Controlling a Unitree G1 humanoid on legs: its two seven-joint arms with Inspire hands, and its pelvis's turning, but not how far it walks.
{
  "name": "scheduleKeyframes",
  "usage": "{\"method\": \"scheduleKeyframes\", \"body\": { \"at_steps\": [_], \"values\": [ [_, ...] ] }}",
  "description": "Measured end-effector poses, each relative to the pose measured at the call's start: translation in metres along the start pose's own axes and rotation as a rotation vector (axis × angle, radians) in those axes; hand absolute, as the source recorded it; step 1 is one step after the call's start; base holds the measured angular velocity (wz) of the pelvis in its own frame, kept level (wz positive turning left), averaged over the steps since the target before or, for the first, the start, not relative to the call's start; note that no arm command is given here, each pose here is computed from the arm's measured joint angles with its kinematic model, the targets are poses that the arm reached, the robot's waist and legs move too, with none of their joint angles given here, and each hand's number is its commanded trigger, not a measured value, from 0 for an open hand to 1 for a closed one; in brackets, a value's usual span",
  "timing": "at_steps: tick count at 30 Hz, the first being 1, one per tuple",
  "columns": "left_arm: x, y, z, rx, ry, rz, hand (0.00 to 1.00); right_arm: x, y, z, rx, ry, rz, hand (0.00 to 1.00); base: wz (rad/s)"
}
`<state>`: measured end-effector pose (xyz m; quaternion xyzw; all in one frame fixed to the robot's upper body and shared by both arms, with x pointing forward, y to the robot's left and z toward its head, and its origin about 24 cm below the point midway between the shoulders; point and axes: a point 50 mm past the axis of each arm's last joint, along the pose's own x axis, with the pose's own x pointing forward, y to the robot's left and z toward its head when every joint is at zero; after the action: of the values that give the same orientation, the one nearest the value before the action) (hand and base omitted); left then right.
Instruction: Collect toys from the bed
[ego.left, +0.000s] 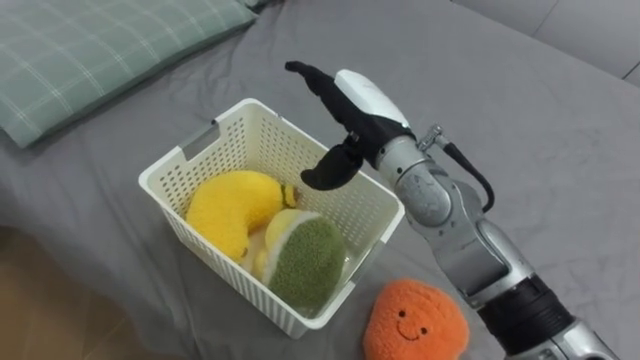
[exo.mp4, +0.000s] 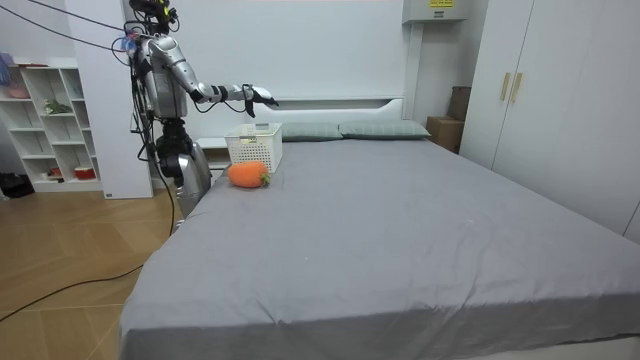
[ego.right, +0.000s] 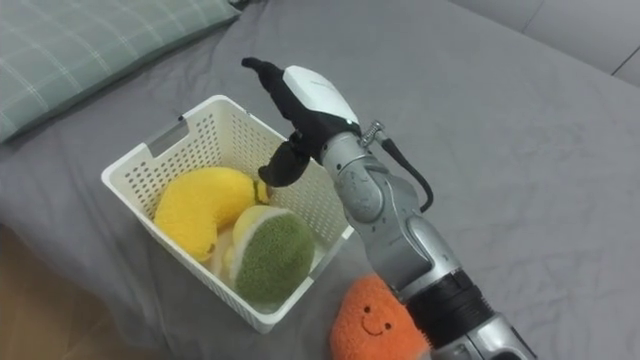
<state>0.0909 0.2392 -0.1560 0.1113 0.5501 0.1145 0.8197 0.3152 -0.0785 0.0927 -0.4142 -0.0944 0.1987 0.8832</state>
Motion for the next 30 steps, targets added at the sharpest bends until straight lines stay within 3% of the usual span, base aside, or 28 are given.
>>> {"method": "scheduleKeyframes", "body": {
  "at_steps": [11, 19, 30],
  "values": [
    [-0.001, -0.001, 0.001, -0.011, -0.014, 0.012, 0.00, -0.021, 0.006, -0.046, 0.120, 0.133, -0.056, 0.00, -0.01],
    [-0.003, -0.001, -0.010, -0.015, 0.001, 0.022, 0.00, -0.052, -0.002, -0.083, 0.310, 0.250, -0.151, 0.00, -0.08],
    [-0.005, 0.003, -0.018, -0.043, 0.014, 0.038, 0.00, -0.091, 0.009, -0.115, 0.393, 0.402, -0.229, 0.00, -0.05]
  ]
}}
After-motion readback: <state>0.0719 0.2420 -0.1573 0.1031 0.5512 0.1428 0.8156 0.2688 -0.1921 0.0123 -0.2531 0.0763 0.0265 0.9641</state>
